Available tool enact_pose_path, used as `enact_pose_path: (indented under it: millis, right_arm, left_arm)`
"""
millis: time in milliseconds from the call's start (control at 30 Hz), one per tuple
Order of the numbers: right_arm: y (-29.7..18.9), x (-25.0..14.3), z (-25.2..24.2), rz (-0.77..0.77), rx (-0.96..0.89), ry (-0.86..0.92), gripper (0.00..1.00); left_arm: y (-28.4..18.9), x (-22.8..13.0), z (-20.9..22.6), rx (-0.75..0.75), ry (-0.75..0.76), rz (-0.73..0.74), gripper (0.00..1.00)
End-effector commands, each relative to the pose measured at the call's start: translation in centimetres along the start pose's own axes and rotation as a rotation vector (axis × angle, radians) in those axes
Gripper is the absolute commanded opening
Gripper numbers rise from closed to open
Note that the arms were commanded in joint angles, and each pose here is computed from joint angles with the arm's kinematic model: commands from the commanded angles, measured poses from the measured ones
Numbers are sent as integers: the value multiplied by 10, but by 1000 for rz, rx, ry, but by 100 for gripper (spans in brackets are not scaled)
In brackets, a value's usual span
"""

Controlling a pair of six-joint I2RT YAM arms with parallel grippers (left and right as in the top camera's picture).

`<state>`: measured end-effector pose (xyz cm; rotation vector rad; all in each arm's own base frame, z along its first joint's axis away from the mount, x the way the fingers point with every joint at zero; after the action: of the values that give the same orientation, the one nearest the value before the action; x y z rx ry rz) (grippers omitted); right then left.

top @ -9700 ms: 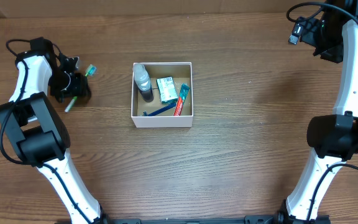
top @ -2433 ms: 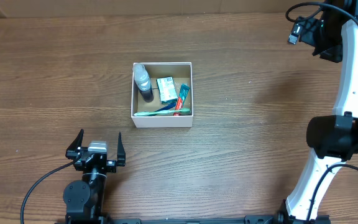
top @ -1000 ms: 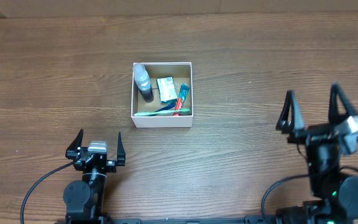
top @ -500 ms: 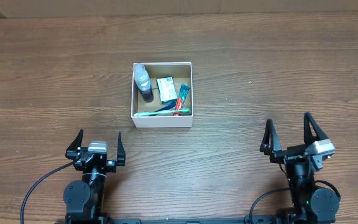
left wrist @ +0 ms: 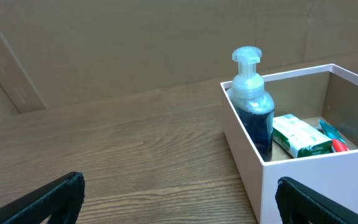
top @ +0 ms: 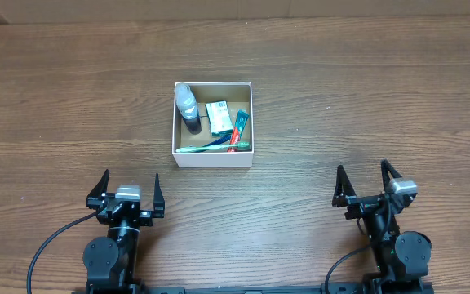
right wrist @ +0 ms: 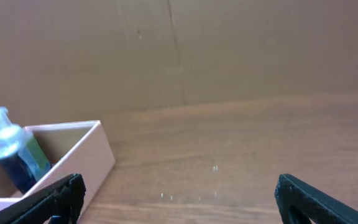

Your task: Pack container

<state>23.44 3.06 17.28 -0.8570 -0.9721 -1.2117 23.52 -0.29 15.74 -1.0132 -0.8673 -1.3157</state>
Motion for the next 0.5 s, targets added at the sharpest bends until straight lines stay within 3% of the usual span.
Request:
enact_pose_path:
  millis: [0,467]
  right_arm:
    - [0,0,-6,-14,-28,-7,100]
    - [0,0,-7,-16,-36,-7,100]
  left_arm:
    - [0,-2,2,15,14,1,100]
    - [0,-1,3,15,14,0,100]
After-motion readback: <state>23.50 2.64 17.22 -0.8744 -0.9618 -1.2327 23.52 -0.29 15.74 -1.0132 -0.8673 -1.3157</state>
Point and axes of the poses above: each gripper's point midway between its finger pads, its own y axis out along the fingers, its own z axis along the line the jaws close on, x = y × z, the point moved 1 cm from there along -y, back along the fingers, and after that the axes turned 11 degrees about y, right-handed, at the moved point
